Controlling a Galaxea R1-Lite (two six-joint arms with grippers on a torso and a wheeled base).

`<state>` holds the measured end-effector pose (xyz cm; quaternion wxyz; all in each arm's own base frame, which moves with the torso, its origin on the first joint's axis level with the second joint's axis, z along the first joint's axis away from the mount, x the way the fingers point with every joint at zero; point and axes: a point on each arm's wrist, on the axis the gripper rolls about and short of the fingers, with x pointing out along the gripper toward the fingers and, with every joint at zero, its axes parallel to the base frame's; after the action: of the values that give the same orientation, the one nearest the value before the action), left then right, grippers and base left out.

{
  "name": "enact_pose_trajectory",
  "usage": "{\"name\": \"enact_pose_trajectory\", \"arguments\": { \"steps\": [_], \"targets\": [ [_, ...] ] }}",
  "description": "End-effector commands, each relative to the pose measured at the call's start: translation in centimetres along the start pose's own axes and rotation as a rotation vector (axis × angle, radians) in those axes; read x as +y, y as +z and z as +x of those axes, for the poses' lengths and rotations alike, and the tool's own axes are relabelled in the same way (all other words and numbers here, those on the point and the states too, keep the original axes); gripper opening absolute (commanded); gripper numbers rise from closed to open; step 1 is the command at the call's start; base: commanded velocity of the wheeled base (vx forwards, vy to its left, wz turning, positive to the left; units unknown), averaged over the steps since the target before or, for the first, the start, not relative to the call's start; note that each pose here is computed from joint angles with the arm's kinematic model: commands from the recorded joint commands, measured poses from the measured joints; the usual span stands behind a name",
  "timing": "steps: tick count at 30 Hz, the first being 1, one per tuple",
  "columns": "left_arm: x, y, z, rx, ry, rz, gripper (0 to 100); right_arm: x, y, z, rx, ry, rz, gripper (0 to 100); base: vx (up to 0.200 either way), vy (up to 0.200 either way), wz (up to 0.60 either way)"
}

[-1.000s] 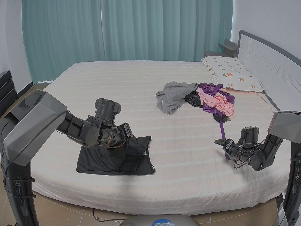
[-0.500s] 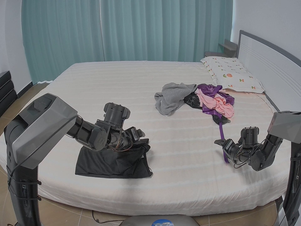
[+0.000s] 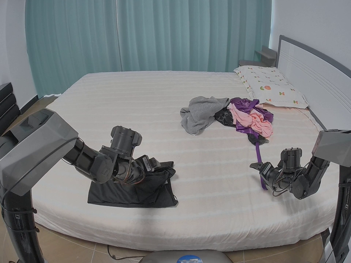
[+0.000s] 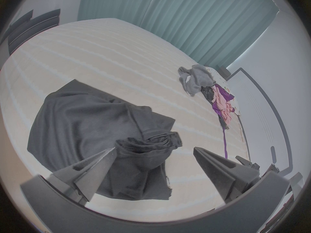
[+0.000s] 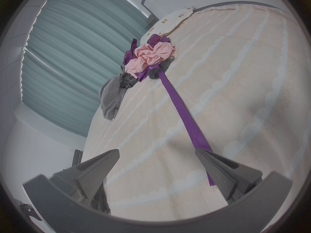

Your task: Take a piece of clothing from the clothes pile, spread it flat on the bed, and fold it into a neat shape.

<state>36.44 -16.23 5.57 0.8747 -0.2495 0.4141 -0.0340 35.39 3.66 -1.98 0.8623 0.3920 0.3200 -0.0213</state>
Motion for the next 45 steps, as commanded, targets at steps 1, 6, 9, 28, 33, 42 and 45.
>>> {"name": "enact_pose_trajectory", "arguments": {
  "steps": [1,6,9,28,33,42,45],
  "targets": [
    [3.0,0.0,-1.4,-0.027,0.002,-0.051,100,0.0,-0.1,-0.1,0.003,-0.002,0.0,100,0.0,0.0,0.0],
    [5.2,0.3,-2.2,-0.038,-0.014,-0.176,100,0.0,-0.1,-0.1,0.003,-0.002,0.0,100,0.0,0.0,0.0],
    [6.6,0.8,-3.1,0.007,-0.058,-0.255,100,0.0,-0.1,-0.1,0.003,-0.002,0.0,100,0.0,0.0,0.0],
    [11.0,1.2,-3.7,0.176,-0.156,-0.42,100,0.5,-0.7,-0.2,0.011,0.009,-0.017,100,0.0,0.189,0.0],
    [10.9,1.3,-3.7,0.172,-0.16,-0.418,100,0.6,-0.8,-0.2,0.013,0.012,-0.023,100,0.0,0.2,0.0],
    [10.9,1.3,-3.6,0.172,-0.16,-0.418,100,1.7,-1.3,-1.1,0.021,0.033,-0.045,100,0.0,0.2,0.0],
    [10.9,1.2,-3.6,0.173,-0.159,-0.417,100,2.0,-1.9,-1.2,0.035,0.035,-0.056,100,0.0,0.2,0.0]
  ]
}}
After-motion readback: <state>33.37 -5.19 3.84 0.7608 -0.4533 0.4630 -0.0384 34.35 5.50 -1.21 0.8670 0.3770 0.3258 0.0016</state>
